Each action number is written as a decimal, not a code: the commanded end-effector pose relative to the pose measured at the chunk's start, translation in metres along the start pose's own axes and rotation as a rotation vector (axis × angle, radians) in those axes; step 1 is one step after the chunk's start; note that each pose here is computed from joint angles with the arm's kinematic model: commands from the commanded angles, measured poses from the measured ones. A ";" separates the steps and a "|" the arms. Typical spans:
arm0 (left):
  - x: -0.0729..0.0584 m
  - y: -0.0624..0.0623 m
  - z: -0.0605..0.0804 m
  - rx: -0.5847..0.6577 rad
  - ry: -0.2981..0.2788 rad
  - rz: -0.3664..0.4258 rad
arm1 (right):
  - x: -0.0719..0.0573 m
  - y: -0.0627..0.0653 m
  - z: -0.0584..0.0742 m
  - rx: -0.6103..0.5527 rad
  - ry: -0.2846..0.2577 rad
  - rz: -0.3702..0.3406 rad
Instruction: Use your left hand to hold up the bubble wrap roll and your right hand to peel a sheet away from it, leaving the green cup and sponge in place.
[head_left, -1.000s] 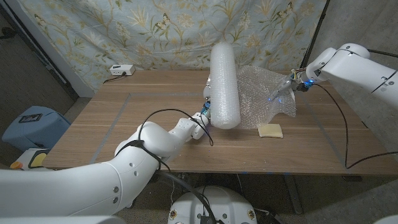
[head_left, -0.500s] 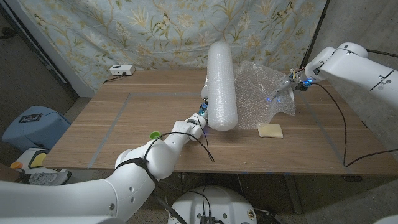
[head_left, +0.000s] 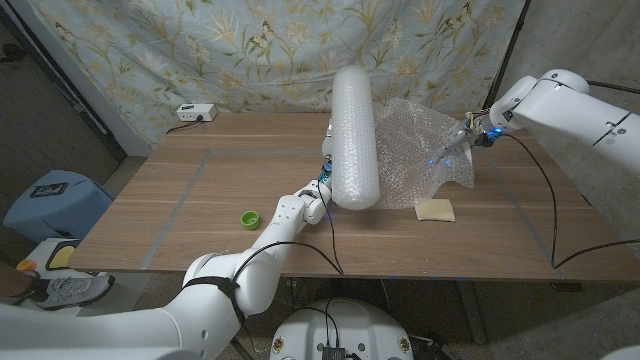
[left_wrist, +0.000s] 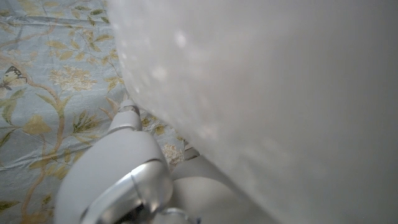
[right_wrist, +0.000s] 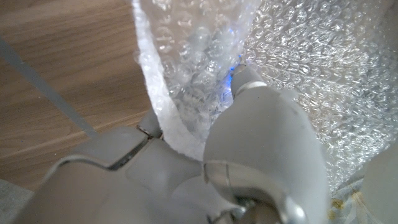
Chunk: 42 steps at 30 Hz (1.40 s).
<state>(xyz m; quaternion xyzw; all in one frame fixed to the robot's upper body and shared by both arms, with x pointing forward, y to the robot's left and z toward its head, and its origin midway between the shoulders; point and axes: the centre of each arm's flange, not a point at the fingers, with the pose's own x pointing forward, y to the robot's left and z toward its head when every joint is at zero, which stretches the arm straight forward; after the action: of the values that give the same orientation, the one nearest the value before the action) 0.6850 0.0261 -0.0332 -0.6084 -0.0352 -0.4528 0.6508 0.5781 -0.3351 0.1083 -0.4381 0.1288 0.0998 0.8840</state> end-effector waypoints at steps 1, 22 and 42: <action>-0.001 -0.002 -0.003 -0.040 -0.046 0.043 | 0.001 -0.001 0.000 -0.004 0.004 0.006; -0.004 -0.002 -0.008 -0.074 -0.095 0.085 | 0.001 -0.003 -0.002 -0.008 0.021 0.019; -0.008 0.002 -0.005 -0.091 -0.114 0.095 | -0.005 -0.021 0.001 -0.025 0.046 -0.003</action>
<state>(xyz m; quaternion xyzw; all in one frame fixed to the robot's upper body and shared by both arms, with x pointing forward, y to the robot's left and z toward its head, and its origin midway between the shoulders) 0.6784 0.0235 -0.0386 -0.6570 -0.0223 -0.3929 0.6431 0.5792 -0.3433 0.1174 -0.4464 0.1433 0.0968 0.8780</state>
